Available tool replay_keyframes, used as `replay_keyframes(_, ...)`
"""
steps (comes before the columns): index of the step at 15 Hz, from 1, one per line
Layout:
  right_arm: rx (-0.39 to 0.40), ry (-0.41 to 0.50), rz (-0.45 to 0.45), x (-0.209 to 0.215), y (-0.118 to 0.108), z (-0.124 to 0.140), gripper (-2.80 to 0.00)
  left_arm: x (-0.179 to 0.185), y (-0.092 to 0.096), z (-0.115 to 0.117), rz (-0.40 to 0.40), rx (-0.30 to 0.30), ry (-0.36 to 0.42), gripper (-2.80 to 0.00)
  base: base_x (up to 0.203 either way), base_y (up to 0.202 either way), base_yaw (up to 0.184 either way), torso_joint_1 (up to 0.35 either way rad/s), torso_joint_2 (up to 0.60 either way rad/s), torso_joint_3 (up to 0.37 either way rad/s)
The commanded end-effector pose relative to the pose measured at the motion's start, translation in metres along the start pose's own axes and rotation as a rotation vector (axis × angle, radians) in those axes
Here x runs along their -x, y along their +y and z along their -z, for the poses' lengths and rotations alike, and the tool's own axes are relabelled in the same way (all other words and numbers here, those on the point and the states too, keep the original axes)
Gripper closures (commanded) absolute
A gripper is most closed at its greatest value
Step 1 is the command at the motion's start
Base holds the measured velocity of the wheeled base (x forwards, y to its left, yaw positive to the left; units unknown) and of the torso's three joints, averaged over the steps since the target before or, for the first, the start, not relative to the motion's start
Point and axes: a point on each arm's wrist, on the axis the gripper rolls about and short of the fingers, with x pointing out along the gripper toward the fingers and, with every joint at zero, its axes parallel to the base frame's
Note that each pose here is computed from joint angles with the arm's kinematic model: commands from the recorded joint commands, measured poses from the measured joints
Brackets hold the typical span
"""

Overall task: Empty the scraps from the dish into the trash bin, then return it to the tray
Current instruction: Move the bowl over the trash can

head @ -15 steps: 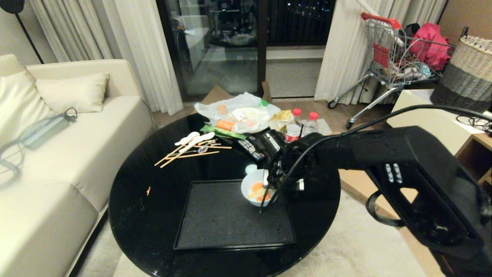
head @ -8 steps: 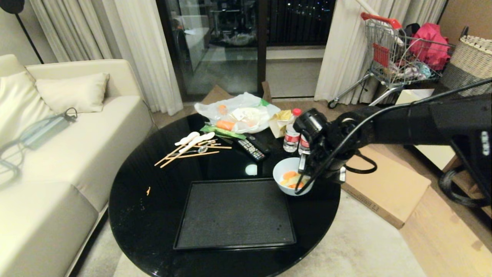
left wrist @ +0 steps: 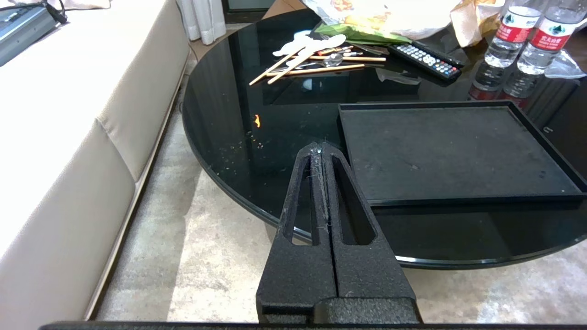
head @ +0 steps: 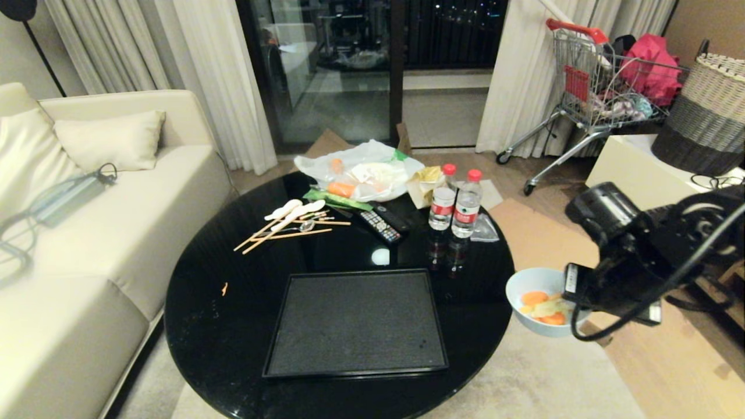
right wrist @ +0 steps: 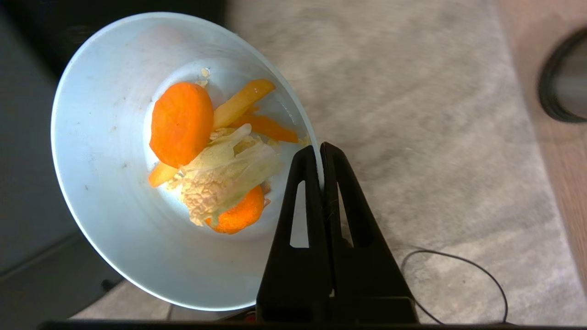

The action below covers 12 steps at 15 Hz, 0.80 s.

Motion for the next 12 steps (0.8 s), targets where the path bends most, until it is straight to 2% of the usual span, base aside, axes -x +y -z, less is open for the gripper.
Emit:
replay_keyframes(1,-0.06,-0.053,-0.011,0.024,-0.048,0.018,0.0,0.0,0.0,0.0,0.0,0.0,-0.001,0.0,0.0,0.0,0.0,0.0,0.0,0.0)
replay_keyframes(5,-0.125,-0.102,-0.027,0.035,-0.089,0.045,0.0,0.0,0.0,0.0,0.0,0.0,-0.001,0.0,0.0,0.0,0.0,0.0,0.0,0.0)
replay_keyframes(8,-0.136,-0.109,-0.077,0.045,-0.1,0.06,0.0,0.0,0.0,0.0,0.0,0.0,-0.001,0.0,0.0,0.0,0.0,0.0,0.0,0.0)
replay_keyframes(12,-0.14,-0.112,-0.085,0.051,-0.114,0.08,0.0,0.0,0.0,0.0,0.0,0.0,-0.001,0.0,0.0,0.0,0.0,0.0,0.0,0.0)
